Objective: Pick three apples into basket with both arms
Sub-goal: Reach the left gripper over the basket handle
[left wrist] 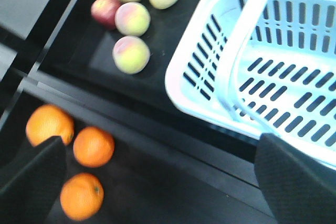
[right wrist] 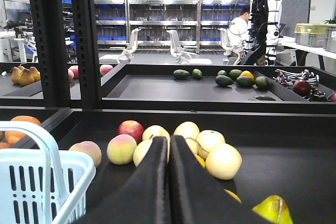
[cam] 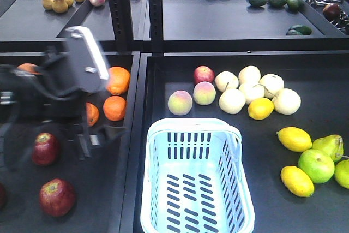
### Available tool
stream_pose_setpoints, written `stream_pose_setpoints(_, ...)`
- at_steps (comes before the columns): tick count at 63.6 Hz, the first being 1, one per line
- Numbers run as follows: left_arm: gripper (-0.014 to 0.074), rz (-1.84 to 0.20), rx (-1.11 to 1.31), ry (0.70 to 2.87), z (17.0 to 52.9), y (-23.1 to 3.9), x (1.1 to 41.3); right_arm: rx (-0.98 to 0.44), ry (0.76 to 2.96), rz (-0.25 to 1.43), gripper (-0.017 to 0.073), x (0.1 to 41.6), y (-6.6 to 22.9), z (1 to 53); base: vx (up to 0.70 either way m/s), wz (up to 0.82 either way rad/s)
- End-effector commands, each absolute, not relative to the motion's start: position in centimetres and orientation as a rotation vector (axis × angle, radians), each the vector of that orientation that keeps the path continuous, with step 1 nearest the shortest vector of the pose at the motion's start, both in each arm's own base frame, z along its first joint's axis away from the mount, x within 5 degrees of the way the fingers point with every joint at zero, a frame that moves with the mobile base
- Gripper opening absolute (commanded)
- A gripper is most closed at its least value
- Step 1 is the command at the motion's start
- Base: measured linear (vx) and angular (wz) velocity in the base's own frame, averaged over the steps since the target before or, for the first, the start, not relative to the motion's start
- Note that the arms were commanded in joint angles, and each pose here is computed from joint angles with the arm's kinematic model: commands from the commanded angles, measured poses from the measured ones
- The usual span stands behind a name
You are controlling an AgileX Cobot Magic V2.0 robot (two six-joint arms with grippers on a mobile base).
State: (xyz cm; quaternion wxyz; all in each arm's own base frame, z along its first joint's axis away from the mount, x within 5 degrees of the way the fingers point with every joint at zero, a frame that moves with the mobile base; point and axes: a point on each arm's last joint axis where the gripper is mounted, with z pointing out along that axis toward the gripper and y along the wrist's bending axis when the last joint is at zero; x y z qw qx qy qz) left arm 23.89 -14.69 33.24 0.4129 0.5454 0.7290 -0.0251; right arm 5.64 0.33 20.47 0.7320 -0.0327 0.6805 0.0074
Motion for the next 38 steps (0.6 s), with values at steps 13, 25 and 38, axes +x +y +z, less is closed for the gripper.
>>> stream_pose_setpoints(13, 0.0680, -0.024, 1.536, 1.664, 33.2, -21.0, 25.8, -0.080, 1.422, 0.000, -0.0008, 5.5, 0.3, 20.7, 0.00, 0.00)
stream_pose_setpoints(25, 0.0676, -0.014, 1.630, 1.606, 32.3, -25.0, 27.0, -0.080, 1.422, 0.000, -0.0008, 5.5, 0.3, 20.7, 0.00, 0.00)
stream_pose_setpoints(38, 0.0659, 0.046, 1.778, 1.593, 29.9, -28.1, 28.3, -0.080, 1.422, 0.000, -0.0008, 5.5, 0.3, 20.7, 0.00, 0.00)
